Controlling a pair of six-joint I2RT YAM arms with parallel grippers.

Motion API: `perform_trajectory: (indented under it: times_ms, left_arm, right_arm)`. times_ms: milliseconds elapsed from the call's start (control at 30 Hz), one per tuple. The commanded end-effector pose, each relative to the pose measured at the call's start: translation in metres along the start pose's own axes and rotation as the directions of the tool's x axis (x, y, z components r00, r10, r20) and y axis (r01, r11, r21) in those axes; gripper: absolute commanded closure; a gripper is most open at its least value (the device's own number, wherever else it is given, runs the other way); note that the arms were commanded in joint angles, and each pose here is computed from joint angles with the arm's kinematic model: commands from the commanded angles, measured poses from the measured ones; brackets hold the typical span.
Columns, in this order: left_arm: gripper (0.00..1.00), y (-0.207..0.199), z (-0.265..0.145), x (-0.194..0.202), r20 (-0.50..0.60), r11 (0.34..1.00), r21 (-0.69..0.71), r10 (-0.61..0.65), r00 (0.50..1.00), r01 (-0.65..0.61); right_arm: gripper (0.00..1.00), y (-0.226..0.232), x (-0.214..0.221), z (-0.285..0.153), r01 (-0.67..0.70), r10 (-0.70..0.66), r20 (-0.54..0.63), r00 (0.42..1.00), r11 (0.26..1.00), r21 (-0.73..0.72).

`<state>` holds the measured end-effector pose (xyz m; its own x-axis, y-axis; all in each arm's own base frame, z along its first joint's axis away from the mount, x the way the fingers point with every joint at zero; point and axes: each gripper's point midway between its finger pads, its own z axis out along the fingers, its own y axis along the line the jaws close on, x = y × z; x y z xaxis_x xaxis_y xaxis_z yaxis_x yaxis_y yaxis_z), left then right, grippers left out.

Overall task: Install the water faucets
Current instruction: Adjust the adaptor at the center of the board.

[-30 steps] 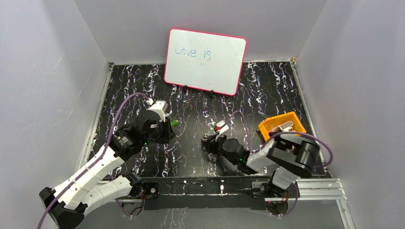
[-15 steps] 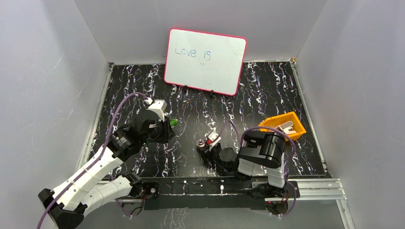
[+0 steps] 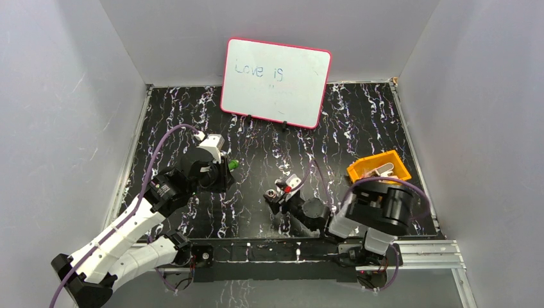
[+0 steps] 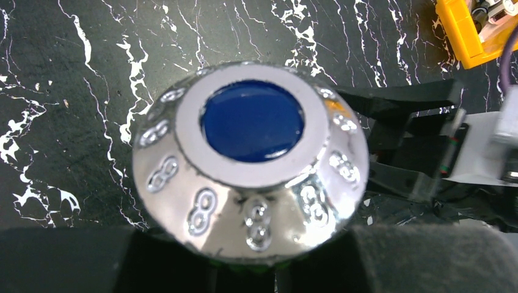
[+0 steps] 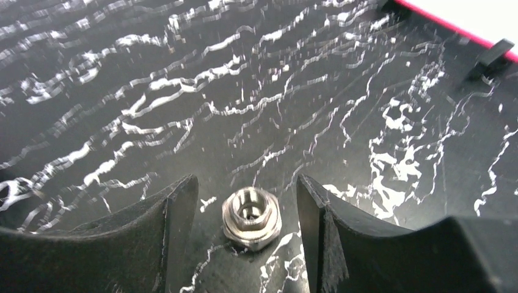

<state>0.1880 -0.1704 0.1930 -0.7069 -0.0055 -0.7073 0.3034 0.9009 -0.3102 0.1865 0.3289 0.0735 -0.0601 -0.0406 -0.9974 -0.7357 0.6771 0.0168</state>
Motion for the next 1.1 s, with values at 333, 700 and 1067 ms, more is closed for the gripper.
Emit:
perform_trajectory:
  times_ms: [333, 700, 1067]
  left_arm:
    - [1.00, -0.005, -0.028, -0.019, 0.112, 0.997, 0.056, 0.046, 0.993, -0.052]
    - [1.00, -0.014, -0.033, -0.013, 0.098, 0.988, 0.122, 0.087, 0.991, -0.098]
    - [1.00, 0.001, -0.045, -0.013, 0.128, 0.997, 0.058, 0.048, 0.991, -0.055]
  right_arm:
    - [0.28, -0.018, -0.034, -0.026, -0.137, 0.225, -0.323, 0.919, 0.952, 0.273]
    - [0.23, 0.000, -0.032, -0.021, -0.373, 0.667, -0.310, 0.677, 0.674, 0.638]
    - [0.20, 0.003, -0.001, -0.004, -0.160, 0.659, -0.470, 0.587, 0.664, 0.730]
